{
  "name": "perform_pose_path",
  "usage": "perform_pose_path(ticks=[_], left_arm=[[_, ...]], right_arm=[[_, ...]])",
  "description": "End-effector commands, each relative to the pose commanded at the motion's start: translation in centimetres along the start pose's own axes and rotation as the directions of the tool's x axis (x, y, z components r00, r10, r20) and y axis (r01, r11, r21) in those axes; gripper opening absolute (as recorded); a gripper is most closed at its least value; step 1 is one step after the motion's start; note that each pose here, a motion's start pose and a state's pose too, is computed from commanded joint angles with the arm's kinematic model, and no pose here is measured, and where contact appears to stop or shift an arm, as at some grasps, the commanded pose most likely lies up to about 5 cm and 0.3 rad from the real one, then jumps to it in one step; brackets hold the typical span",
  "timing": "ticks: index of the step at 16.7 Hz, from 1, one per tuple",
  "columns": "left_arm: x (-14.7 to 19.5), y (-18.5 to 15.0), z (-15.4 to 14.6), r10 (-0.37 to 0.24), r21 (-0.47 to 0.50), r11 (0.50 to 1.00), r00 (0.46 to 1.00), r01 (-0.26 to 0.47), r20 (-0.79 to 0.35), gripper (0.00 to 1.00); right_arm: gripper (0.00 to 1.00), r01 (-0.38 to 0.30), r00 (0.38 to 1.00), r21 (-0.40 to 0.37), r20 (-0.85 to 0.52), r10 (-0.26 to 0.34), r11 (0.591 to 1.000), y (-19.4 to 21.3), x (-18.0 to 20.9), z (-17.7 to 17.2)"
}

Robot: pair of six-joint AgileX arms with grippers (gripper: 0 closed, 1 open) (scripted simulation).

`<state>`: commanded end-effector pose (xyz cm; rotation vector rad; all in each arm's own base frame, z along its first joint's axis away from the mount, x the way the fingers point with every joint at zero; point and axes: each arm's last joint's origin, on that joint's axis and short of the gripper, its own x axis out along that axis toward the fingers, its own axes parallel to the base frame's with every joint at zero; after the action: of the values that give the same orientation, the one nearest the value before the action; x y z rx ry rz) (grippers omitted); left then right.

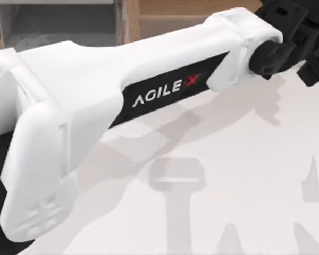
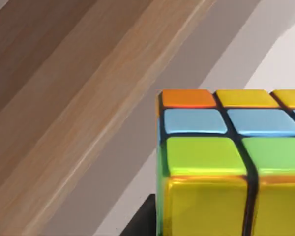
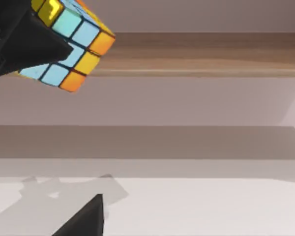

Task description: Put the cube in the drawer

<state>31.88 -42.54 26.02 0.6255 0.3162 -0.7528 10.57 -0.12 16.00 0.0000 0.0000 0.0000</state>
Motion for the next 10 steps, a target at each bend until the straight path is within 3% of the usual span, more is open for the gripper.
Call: perform_pose_path(ticks=[5,10], left_arm=[[-2.2,4.0,-1.2,-0.133,0.035,0.989,0.965,0.145,-0.227,0.00],[-5.1,13.6,-5.3,-0.168,-0.093,0.986,0.866,0.141,-0.472,0.00]], right_arm=[[1.00,0.000,1.000,0.000,0.000,0.000,1.000,0.0,0.0,0.0],[1.00,0.000,1.000,0.000,0.000,0.000,1.000,0.0,0.0,0.0]])
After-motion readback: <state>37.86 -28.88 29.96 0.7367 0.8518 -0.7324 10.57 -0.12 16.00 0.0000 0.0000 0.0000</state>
